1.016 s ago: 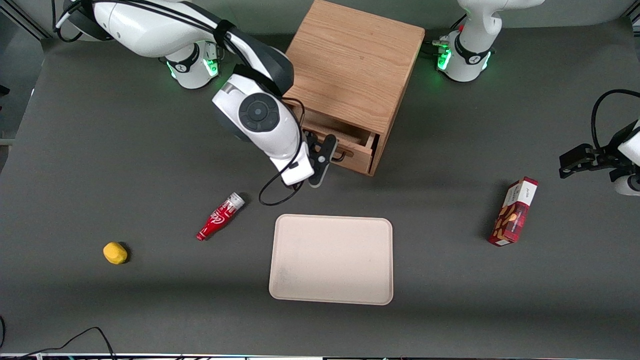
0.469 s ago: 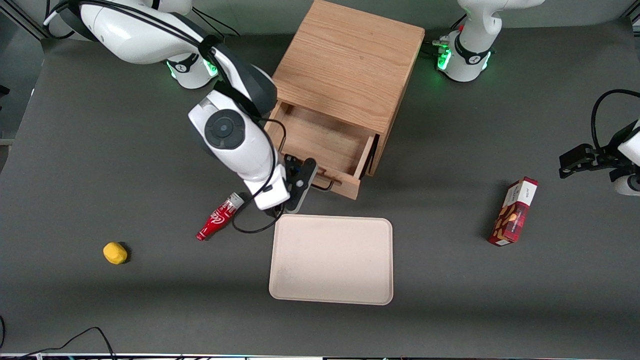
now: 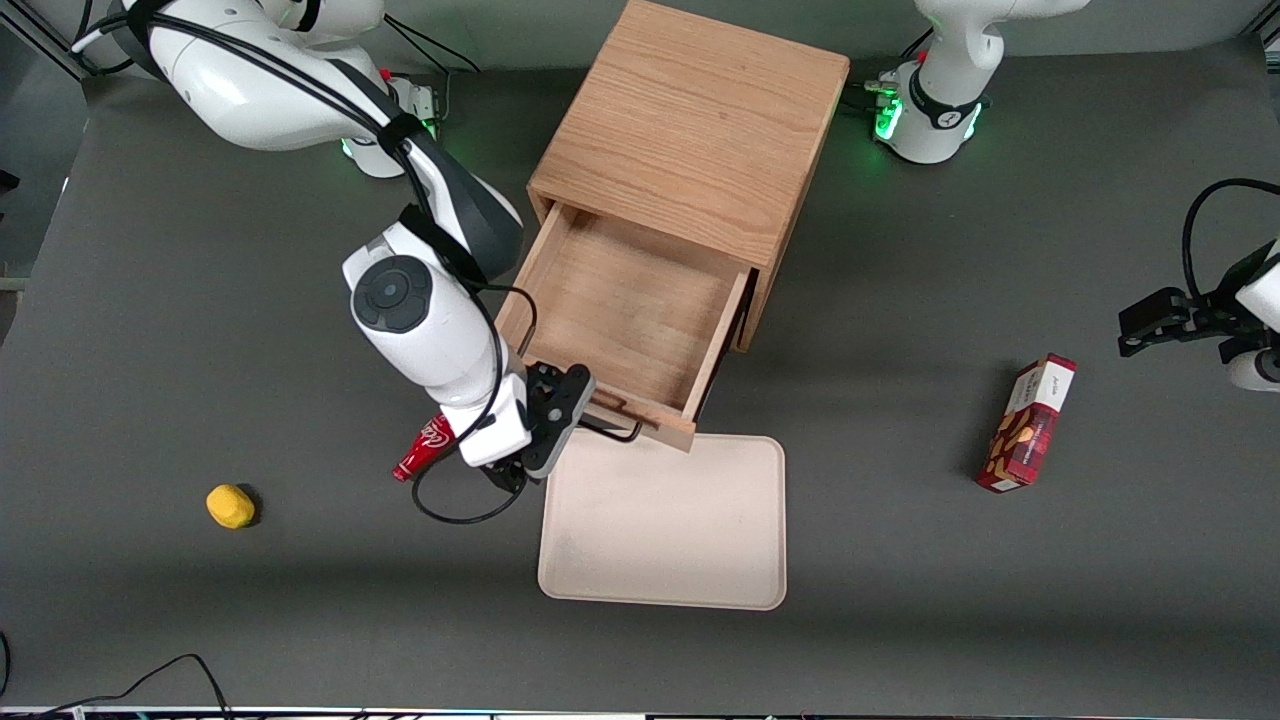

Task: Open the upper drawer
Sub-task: 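Pull the upper drawer outward by its handle with the right gripper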

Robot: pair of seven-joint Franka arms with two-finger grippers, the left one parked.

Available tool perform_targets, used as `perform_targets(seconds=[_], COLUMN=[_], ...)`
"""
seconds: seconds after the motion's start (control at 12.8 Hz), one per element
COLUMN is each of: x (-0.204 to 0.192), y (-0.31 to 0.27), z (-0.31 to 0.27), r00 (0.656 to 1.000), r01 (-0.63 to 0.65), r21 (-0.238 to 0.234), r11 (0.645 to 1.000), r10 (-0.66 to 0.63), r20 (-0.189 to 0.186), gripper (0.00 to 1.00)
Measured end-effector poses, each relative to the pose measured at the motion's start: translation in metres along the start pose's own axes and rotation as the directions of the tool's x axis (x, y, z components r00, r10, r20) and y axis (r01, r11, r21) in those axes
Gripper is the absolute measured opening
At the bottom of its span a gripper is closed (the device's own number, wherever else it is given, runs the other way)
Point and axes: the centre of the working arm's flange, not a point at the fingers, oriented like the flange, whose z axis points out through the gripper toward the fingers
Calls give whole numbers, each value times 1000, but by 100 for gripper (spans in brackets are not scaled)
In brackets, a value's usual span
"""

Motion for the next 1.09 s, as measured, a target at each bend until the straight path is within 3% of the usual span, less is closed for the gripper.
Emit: perform_targets(seconds=[0.31, 0.55, 1.09], x=[-5, -5, -4], y=[21, 25, 33], z=[-1, 0, -11], r00=[1000, 1000, 979], r01=[-9, -18, -152], r21=[-21, -10, 139], r11=[1000, 1000, 979], r10=[9, 18, 169], r20=[-8, -19, -116], gripper=[100, 100, 100])
